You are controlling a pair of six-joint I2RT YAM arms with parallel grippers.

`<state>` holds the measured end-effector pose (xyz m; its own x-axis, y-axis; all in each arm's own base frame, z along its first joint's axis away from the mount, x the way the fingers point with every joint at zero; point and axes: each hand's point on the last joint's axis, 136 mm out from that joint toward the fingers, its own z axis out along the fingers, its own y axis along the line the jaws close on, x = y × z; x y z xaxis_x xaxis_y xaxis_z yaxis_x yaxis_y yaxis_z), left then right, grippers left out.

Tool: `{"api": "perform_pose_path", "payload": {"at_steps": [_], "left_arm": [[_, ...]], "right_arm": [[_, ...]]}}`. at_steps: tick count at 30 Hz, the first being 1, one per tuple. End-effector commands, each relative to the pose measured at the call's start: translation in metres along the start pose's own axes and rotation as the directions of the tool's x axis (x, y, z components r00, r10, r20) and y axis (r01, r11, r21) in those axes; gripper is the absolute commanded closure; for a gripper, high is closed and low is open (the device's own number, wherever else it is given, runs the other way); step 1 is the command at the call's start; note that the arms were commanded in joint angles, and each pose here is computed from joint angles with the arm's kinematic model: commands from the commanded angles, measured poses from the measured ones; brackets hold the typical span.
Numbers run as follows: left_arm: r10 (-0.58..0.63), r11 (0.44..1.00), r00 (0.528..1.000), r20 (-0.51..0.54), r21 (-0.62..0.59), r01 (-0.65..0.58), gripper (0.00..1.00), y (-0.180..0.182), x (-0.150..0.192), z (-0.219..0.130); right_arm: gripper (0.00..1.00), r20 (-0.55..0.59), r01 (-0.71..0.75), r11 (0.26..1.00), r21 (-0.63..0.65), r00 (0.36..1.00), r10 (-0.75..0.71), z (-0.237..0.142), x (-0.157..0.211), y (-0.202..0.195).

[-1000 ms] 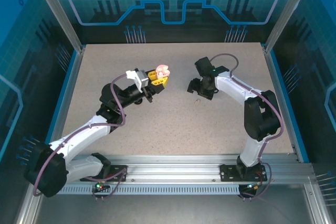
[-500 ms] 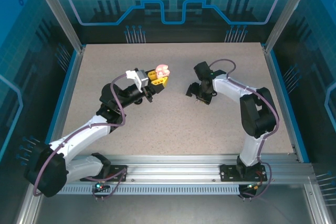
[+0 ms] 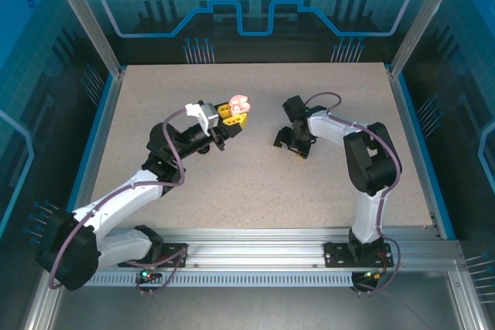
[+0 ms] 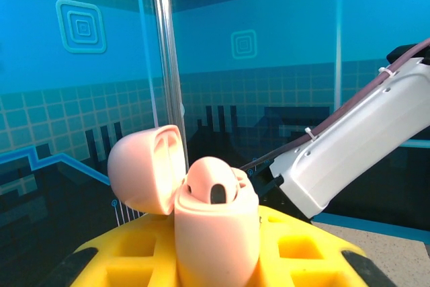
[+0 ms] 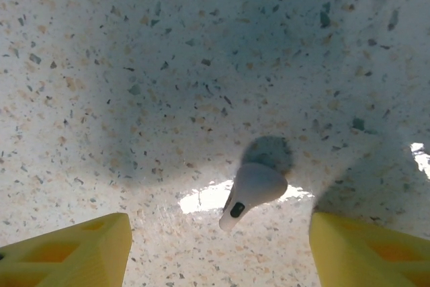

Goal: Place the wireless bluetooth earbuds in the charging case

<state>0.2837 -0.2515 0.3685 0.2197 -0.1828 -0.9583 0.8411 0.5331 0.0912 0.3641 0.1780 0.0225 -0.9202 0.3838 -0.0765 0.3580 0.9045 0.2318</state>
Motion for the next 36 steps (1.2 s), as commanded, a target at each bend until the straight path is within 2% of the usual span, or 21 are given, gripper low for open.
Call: {"api": "perform_pose_path", "payload": {"at_steps": [1, 19, 24, 29, 32, 36], "left_arm": [[0.02, 1.0, 0.999, 0.035, -0.002, -0.02, 1.0, -0.002, -0.009, 0.0], [0.018, 1.0, 0.999, 0.034, -0.004, -0.018, 1.0, -0.002, -0.009, -0.001], [0.018, 1.0, 0.999, 0.037, -0.003, -0.018, 1.0, -0.002, -0.01, 0.0], [0.018, 1.0, 0.999, 0.04, -0.001, -0.018, 1.0, -0.002, -0.011, 0.0], [0.018, 1.0, 0.999, 0.04, -0.001, -0.018, 1.0, -0.002, -0.011, 0.0], [0.015, 1.0, 0.999, 0.04, -0.002, -0.015, 1.0, -0.002, -0.011, 0.001]], "right_arm": [[0.29, 0.012, -0.016, 1.0, 0.003, 1.0, 0.016, 0.003, -0.013, 0.001], [0.32, 0.022, 0.038, 0.999, 0.008, 0.999, -0.038, 0.002, -0.034, 0.022], [0.32, 0.079, 0.104, 0.991, 0.083, 0.991, -0.11, -0.017, -0.037, 0.017], [0.32, 0.117, 0.241, 0.956, 0.168, 0.958, -0.262, -0.029, -0.042, 0.008], [0.32, 0.109, 0.275, 0.947, 0.165, 0.949, -0.295, -0.027, -0.041, 0.006], [0.32, 0.086, 0.294, 0.95, 0.1, 0.949, -0.303, -0.017, -0.037, 0.016]]}}
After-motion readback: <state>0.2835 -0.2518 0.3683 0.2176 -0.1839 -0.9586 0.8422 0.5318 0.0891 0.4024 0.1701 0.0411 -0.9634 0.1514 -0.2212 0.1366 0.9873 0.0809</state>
